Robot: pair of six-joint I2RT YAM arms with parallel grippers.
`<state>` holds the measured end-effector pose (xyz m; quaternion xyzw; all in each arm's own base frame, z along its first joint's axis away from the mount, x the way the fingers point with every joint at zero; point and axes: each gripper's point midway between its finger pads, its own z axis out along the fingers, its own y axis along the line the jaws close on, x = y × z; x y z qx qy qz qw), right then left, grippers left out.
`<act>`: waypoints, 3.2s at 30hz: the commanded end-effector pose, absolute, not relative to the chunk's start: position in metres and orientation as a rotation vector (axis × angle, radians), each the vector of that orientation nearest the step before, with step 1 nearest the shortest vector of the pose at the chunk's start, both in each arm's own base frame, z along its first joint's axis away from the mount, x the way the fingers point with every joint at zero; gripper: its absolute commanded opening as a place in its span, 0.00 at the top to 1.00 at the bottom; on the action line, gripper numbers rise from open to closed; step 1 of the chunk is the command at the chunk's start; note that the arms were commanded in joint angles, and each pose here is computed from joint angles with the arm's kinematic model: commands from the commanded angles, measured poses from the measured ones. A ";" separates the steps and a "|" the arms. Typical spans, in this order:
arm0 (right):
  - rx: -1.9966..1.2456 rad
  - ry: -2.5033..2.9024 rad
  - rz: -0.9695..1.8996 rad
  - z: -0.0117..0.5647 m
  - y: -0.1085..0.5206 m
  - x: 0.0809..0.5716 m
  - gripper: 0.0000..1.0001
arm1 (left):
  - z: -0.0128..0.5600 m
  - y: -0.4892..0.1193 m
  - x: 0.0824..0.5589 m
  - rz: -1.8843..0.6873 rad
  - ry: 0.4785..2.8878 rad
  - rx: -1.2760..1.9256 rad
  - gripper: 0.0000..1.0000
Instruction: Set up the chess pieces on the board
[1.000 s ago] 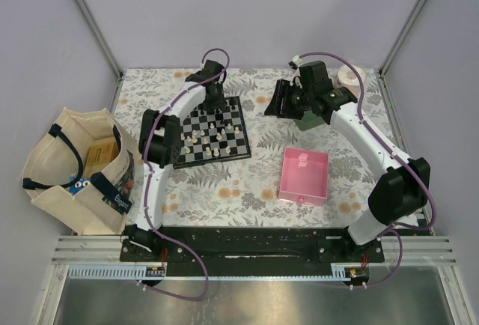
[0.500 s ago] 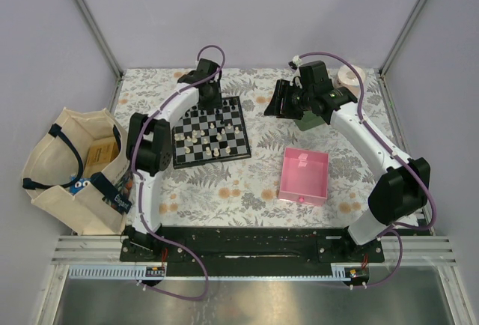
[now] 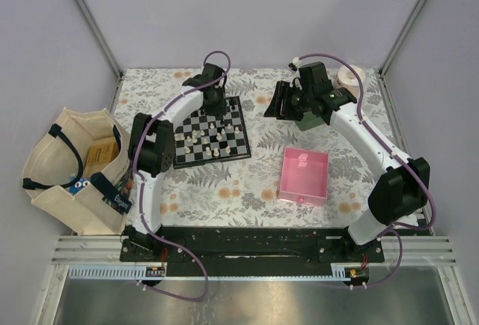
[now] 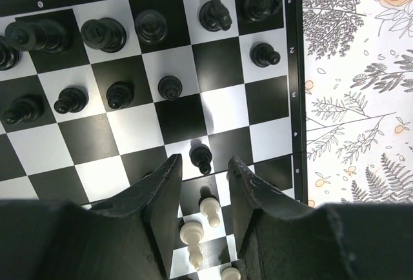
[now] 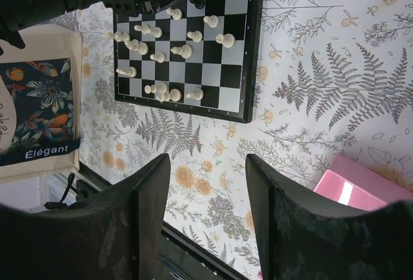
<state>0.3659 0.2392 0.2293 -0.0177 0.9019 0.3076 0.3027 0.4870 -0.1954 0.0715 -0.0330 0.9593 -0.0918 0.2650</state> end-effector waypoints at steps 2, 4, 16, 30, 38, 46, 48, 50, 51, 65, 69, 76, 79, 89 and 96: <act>-0.056 2.376 0.846 0.234 0.240 0.365 0.41 | 0.085 -0.206 0.502 -0.287 2.543 -0.079 0.62; -0.060 2.376 0.845 0.234 0.241 0.364 0.41 | 0.079 -0.205 0.501 -0.277 2.558 -0.080 0.62; -0.060 2.383 0.841 0.231 0.240 0.365 0.41 | 0.068 -0.201 0.496 -0.250 2.587 -0.072 0.66; -0.066 2.388 0.843 0.229 0.240 0.363 0.41 | 0.059 -0.201 0.489 -0.226 2.617 -0.063 0.68; -0.069 2.389 0.839 0.228 0.239 0.363 0.41 | 0.062 -0.205 0.493 -0.238 2.605 -0.060 0.80; -0.072 2.390 0.837 0.227 0.239 0.363 0.41 | 0.071 -0.210 0.495 -0.263 2.590 -0.052 0.95; -0.070 2.389 0.837 0.228 0.239 0.363 0.41 | 0.076 -0.213 0.499 -0.271 2.575 -0.047 0.96; -0.070 2.390 0.838 0.227 0.240 0.363 0.41 | 0.079 -0.215 0.505 -0.279 2.564 -0.046 0.96; -0.070 2.390 0.836 0.228 0.239 0.364 0.41 | 0.081 -0.217 0.508 -0.284 2.555 -0.046 0.96; -0.076 2.396 0.816 0.227 0.237 0.364 0.41 | 0.082 -0.221 0.540 -0.256 2.493 -0.064 0.95; -0.076 2.394 0.815 0.227 0.237 0.365 0.41 | 0.076 -0.216 0.541 -0.222 2.494 -0.074 0.94; -0.076 2.398 0.820 0.227 0.238 0.365 0.41 | 0.073 -0.215 0.546 -0.200 2.479 -0.076 0.92; -0.078 2.398 0.819 0.228 0.238 0.366 0.41 | 0.072 -0.213 0.547 -0.195 2.477 -0.079 0.92; -0.078 2.403 0.821 0.227 0.240 0.368 0.41 | 0.071 -0.217 0.553 -0.208 2.460 -0.077 0.89; -0.078 2.413 0.824 0.224 0.241 0.368 0.41 | 0.069 -0.217 0.556 -0.205 2.459 -0.079 0.87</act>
